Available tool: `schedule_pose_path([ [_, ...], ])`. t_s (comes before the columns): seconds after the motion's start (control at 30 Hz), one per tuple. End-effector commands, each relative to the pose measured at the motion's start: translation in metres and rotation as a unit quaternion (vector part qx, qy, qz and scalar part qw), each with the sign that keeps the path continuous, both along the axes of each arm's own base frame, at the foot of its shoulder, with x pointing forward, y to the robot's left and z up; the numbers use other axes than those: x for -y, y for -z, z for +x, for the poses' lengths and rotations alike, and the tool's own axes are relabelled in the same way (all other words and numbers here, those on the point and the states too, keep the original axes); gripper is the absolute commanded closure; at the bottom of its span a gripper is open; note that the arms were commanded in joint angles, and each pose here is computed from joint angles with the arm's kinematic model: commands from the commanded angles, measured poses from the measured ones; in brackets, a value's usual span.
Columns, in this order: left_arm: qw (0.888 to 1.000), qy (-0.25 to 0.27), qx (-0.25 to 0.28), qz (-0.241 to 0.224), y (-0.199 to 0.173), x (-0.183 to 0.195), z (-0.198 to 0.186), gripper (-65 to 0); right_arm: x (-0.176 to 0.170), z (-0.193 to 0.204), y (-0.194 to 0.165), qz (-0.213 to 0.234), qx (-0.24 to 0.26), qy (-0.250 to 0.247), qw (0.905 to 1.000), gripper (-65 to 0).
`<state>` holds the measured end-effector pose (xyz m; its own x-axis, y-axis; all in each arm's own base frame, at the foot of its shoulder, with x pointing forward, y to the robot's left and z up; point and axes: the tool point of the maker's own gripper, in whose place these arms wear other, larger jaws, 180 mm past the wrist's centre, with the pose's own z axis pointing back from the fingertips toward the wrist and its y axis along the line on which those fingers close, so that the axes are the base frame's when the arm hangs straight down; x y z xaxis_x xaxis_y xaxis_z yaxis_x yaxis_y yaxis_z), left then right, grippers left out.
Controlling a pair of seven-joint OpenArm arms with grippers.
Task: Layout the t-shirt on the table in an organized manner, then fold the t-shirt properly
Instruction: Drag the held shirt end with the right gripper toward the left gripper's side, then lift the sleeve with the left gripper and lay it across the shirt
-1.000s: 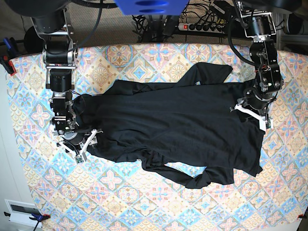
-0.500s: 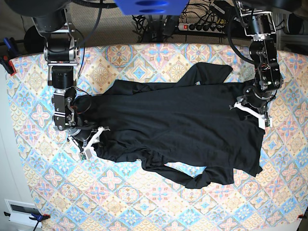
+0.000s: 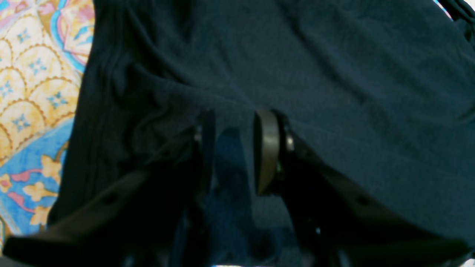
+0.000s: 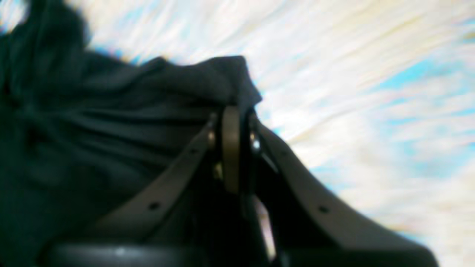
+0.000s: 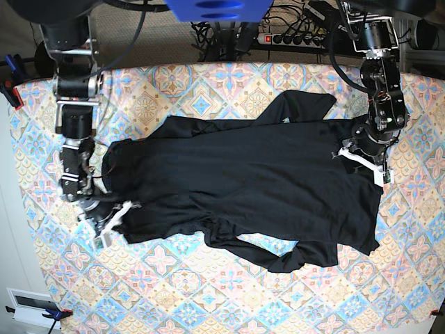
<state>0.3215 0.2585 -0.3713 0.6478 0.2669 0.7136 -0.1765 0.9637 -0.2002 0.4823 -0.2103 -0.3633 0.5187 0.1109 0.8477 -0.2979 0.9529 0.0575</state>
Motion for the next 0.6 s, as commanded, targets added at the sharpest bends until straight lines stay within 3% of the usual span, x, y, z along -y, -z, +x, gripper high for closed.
schedule_pose_path([
  [0.0,1.000,-0.001,0.024,0.009,-0.014,-0.005,0.009,-18.1,0.004,0.026,-0.045,0.008,0.060,0.003,0.9982,0.0],
  [0.13,1.000,0.000,0.024,0.009,-0.014,-0.005,0.008,-18.1,0.045,0.047,-0.081,-0.015,0.107,0.075,0.9913,0.0],
  [0.27,1.000,-0.002,0.021,-0.002,-0.010,0.002,0.005,-18.1,0.090,0.062,-0.114,-0.033,0.156,0.159,0.9743,-1.0],
  [0.47,1.000,-0.002,0.019,-0.013,-0.005,0.010,0.004,-18.1,0.132,0.065,-0.112,-0.046,0.144,0.248,0.9569,-14.1],
  [0.57,1.000,0.001,0.022,-0.015,-0.007,0.014,0.004,-18.1,0.132,0.064,-0.110,-0.047,0.141,0.248,0.9574,-19.0],
])
